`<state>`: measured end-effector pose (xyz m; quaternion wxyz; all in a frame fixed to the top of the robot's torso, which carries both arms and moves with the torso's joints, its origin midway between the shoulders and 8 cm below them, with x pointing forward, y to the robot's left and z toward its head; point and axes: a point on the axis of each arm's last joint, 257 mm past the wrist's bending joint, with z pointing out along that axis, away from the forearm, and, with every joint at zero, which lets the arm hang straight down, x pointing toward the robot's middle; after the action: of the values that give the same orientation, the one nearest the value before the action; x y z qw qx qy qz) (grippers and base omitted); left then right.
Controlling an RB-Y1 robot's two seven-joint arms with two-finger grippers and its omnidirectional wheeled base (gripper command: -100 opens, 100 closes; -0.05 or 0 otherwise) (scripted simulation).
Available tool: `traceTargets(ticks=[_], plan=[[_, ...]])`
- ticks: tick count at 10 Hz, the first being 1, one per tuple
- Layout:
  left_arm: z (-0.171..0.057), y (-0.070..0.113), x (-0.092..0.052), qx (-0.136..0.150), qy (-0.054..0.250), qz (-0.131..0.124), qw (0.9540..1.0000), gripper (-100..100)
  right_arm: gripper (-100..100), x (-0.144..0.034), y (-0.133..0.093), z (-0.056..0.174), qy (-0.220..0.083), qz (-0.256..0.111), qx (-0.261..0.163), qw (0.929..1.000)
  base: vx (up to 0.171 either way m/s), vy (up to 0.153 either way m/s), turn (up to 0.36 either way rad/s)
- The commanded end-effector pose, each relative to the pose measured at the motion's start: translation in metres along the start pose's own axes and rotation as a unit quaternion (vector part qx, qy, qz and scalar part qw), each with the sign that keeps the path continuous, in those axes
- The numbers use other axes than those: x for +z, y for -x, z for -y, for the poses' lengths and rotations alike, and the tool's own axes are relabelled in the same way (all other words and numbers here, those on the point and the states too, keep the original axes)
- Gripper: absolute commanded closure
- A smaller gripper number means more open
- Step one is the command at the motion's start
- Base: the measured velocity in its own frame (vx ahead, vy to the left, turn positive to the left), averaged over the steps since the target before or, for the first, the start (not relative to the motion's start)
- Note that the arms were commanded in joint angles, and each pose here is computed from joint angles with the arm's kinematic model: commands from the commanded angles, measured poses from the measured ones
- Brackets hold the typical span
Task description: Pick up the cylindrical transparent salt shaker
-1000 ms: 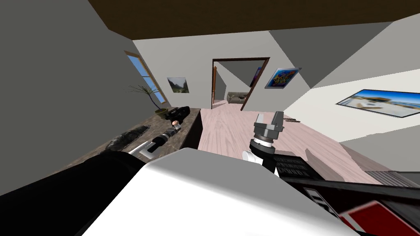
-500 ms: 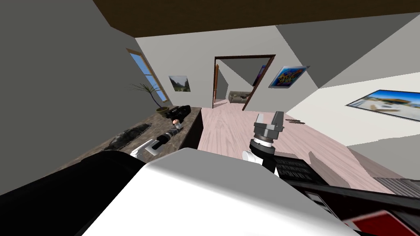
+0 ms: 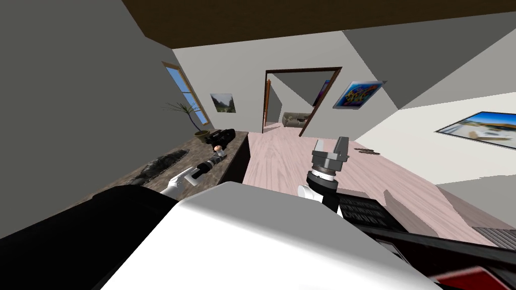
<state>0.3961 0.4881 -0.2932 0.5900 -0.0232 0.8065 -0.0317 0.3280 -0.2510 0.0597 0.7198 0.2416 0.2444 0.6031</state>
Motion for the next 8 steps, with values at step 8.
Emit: traceTargets(ticks=[8], plan=[[0.003, -0.001, 0.045, 0.004, -0.040, -0.009, 0.9991, -100, 0, 0.000, 0.000, 0.000, 0.000, 0.000, 0.000, 1.0000, -0.015, -0.032, 0.060]])
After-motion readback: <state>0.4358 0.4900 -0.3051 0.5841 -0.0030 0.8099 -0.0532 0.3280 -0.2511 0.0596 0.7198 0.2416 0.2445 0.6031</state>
